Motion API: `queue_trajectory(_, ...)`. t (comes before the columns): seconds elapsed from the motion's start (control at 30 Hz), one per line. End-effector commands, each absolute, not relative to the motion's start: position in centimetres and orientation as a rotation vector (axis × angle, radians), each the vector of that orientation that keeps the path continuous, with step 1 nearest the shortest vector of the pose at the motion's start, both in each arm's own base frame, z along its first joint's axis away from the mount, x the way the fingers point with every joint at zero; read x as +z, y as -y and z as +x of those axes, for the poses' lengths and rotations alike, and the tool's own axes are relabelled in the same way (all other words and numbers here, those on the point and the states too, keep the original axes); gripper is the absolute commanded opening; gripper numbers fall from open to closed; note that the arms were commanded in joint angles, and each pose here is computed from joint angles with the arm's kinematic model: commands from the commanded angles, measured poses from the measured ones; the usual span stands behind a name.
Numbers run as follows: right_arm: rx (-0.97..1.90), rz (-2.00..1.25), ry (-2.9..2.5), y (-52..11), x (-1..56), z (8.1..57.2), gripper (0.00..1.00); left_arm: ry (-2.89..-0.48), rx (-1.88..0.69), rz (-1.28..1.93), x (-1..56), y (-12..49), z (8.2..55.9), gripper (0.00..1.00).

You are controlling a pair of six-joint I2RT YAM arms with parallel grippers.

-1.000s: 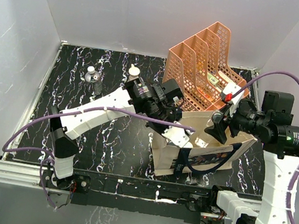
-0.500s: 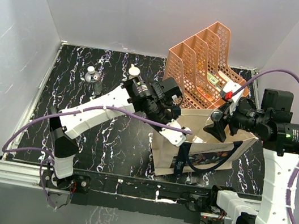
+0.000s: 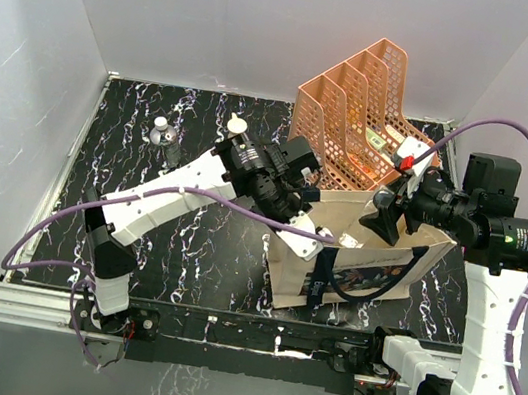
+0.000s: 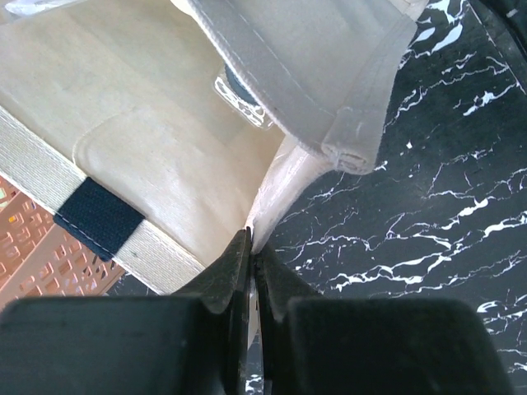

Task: Place the personal care products into the canvas bag
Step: Adjust the object, then place the care product in the canvas bag.

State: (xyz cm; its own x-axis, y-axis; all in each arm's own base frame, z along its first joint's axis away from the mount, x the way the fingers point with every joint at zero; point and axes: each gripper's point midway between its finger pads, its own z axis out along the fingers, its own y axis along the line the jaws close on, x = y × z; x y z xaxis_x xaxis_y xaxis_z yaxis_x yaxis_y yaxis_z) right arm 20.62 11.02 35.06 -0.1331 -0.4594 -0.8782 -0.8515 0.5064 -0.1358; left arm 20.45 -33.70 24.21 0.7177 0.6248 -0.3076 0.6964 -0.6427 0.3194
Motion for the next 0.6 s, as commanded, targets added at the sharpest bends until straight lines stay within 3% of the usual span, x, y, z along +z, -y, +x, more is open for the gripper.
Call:
queue_trajectory(0.0,0.419,-1.109,-1.561,-11.6,39.7,21.6,0.08,-0.982,-0.111,2.514,26.8,30.4,20.7,0.00)
queue_trajectory(0.57,0.464,-1.178,-1.604,-11.7,38.0,21.5,0.08,-1.023,0.050,2.531,26.8,26.9,21.2,0.00)
